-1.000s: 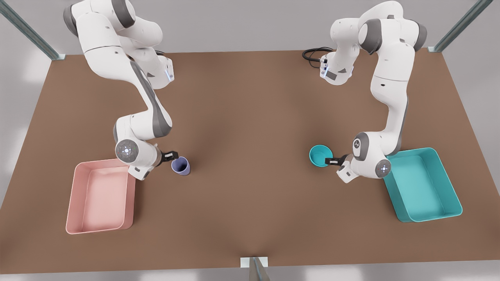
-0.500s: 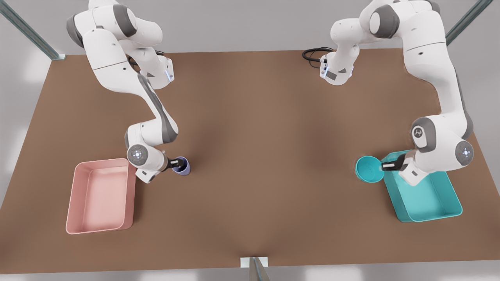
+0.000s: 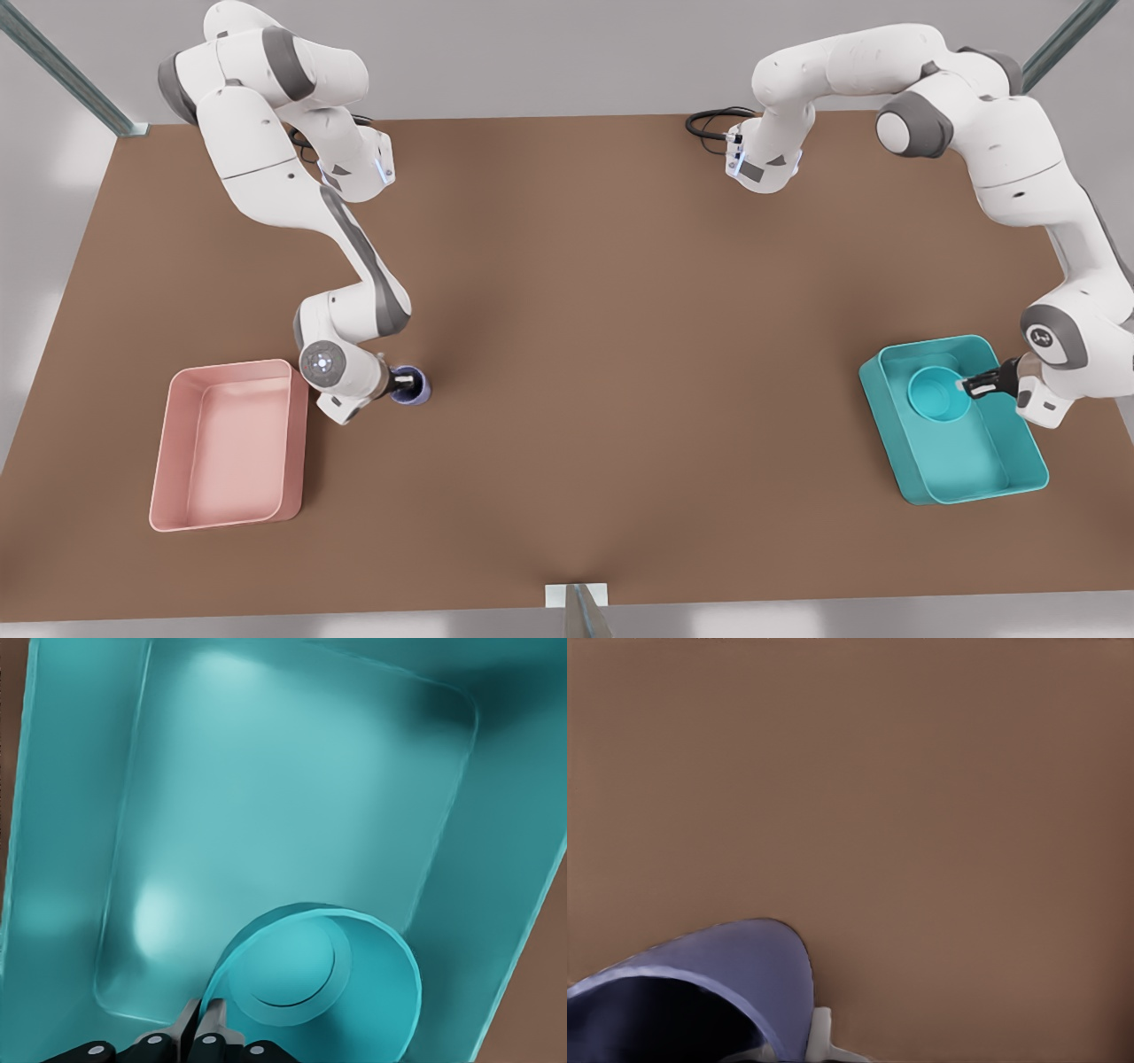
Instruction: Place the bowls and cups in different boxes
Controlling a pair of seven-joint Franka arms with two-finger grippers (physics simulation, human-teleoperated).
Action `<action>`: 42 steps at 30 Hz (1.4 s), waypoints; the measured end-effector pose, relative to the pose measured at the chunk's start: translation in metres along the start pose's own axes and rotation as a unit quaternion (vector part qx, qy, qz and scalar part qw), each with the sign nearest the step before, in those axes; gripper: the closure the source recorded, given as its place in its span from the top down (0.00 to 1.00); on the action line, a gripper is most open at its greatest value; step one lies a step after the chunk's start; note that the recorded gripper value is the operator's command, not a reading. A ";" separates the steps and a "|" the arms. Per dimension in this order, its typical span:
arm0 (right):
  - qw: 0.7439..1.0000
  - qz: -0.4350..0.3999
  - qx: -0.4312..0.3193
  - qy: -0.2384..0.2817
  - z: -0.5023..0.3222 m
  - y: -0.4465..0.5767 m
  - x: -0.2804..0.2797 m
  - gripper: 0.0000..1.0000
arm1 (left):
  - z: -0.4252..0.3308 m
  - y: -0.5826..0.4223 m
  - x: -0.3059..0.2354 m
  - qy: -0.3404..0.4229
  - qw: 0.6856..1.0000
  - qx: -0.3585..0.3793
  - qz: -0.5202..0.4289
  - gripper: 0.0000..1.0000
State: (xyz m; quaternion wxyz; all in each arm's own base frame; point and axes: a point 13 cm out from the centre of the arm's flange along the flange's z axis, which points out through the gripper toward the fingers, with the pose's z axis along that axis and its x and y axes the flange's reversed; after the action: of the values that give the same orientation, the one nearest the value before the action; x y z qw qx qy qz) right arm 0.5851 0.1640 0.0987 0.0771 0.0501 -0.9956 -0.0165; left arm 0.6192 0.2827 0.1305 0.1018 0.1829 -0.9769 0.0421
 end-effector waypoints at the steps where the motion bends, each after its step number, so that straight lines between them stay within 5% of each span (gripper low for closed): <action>1: 1.000 0.001 0.000 -0.001 -0.002 -0.001 -0.001 0.21 | 0.007 0.004 -0.002 -0.001 1.000 -0.002 0.000 0.21; 3: 1.000 0.003 -0.002 -0.021 -0.027 -0.003 -0.014 0.21 | 0.020 0.010 -0.007 -0.004 1.000 -0.005 0.000 0.21; 4: 0.999 0.005 -0.004 -0.038 -0.053 -0.005 -0.024 0.21 | 0.025 0.011 -0.009 -0.006 1.000 -0.006 0.002 0.31; 5: 0.998 0.009 -0.006 -0.057 -0.082 -0.012 -0.034 0.21 | 0.029 0.012 -0.011 -0.008 1.000 -0.006 0.003 0.86; 6: 0.997 0.014 -0.008 -0.073 -0.106 -0.026 -0.042 0.21 | 0.030 0.011 -0.013 -0.012 1.000 -0.005 0.005 1.00; 10: 0.993 0.052 -0.011 -0.109 -0.167 -0.135 -0.069 0.21 | -0.064 -0.007 -0.012 -0.061 0.997 -0.008 0.037 1.00; 14: 0.991 0.076 -0.003 -0.109 -0.188 -0.252 -0.061 0.21 | -0.248 -0.223 0.098 -0.101 0.971 -0.035 0.215 1.00; 18: 0.996 0.066 -0.016 -0.060 -0.122 -0.313 -0.054 0.21 | -0.283 -0.300 0.182 -0.073 0.951 -0.081 0.289 1.00; 27: 0.999 -0.012 -0.027 -0.039 -0.043 -0.329 -0.065 0.21 | -0.278 -0.264 0.211 0.001 0.963 -0.108 0.248 1.00; 28: 0.999 -0.019 -0.026 -0.041 -0.042 -0.329 -0.066 0.68 | -0.278 -0.263 0.213 0.005 0.963 -0.108 0.246 1.00; 29: 0.999 -0.026 -0.025 -0.041 -0.039 -0.329 -0.066 1.00 | -0.277 -0.262 0.215 0.009 0.964 -0.109 0.244 1.00; 37: 0.997 -0.059 -0.012 -0.048 -0.044 -0.332 -0.069 1.00 | -0.265 -0.263 0.222 0.032 0.965 -0.114 0.235 1.00; 42: 0.993 -0.082 -0.012 -0.081 -0.181 -0.304 -0.050 0.99 | -0.262 -0.268 0.229 0.044 0.965 -0.108 0.234 1.00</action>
State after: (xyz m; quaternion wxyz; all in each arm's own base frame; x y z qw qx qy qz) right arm 0.6917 -0.1381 0.2572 -0.0045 0.1296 -0.9908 -0.0389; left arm 0.5565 -0.0150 0.4473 0.1515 -0.0651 -0.9858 -0.0332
